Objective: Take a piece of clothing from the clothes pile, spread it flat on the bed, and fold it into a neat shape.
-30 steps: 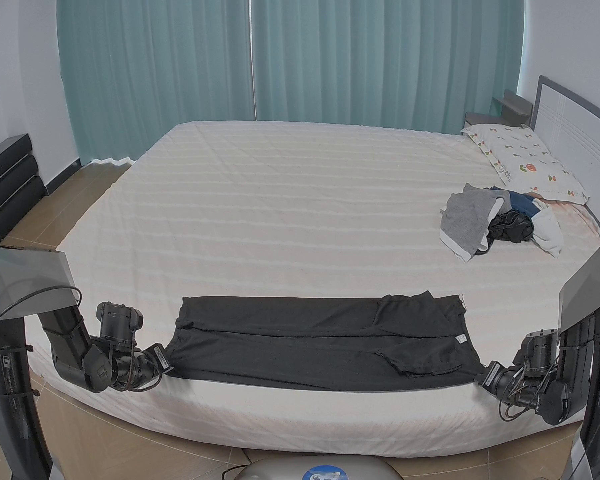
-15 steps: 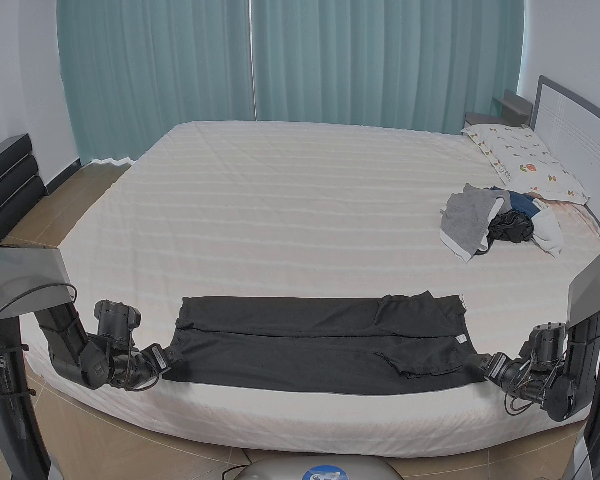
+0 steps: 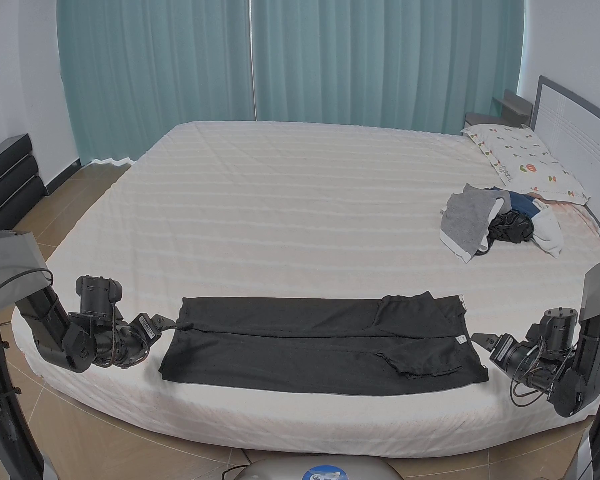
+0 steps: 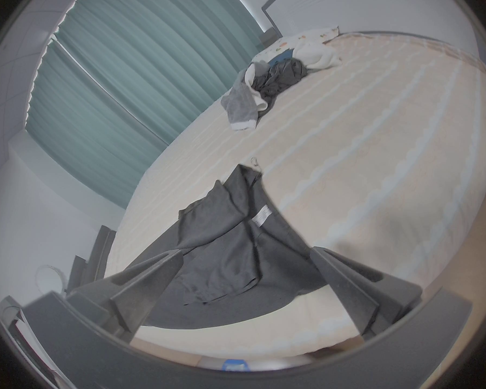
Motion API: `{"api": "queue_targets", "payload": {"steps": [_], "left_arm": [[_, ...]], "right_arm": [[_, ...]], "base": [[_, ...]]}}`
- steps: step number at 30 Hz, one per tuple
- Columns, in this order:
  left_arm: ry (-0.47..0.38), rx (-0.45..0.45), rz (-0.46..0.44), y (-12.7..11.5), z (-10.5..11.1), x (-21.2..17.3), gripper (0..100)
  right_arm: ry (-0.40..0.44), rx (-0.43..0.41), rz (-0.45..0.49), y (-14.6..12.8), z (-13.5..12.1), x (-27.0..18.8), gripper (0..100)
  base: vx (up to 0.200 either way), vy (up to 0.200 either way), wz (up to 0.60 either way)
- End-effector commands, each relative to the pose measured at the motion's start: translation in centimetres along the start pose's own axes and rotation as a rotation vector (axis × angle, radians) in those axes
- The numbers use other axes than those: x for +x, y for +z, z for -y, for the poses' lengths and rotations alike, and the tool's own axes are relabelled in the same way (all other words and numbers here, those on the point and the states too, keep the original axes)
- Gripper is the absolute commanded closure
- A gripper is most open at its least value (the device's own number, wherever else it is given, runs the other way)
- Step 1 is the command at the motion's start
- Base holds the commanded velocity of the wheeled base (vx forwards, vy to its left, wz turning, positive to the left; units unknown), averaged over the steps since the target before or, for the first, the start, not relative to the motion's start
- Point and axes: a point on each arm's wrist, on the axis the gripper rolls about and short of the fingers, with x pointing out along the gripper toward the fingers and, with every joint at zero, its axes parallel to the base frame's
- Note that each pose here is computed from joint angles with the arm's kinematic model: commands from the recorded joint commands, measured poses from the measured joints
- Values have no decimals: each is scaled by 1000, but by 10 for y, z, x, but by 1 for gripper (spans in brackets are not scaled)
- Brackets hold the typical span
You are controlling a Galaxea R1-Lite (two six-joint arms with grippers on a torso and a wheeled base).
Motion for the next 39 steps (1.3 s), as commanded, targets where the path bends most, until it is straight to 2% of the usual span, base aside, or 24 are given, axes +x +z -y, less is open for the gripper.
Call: {"api": "queue_targets", "payload": {"steps": [1, 3, 10, 22, 27, 35, 39], "left_arm": [[-1, -10, 4, 1, 0, 3, 0], [8, -12, -2, 0, -3, 7, 0], [24, -12, -21, -4, -7, 13, 0], [25, -15, -21, -4, -8, 16, 0], [24, -15, -19, -3, -7, 16, 0], [25, -16, -19, -3, -7, 17, 0], [27, -17, -21, -3, -8, 17, 0]], "right_arm": [[47, 55, -91, -21, -16, -4, 0], [56, 80, -130, -29, -22, -5, 0], [5, 77, -262, -62, -20, 6, 0], [18, 65, -275, -67, -24, 3, 0], [39, 91, -260, -65, -29, 8, 0], [15, 98, -269, -72, -25, 17, 0], [20, 97, -240, -71, -27, 22, 0]], "base": [[0, 0, 0], [0, 0, 0], [0, 0, 0], [0, 0, 0], [0, 0, 0], [0, 0, 0], [0, 0, 0]]}}
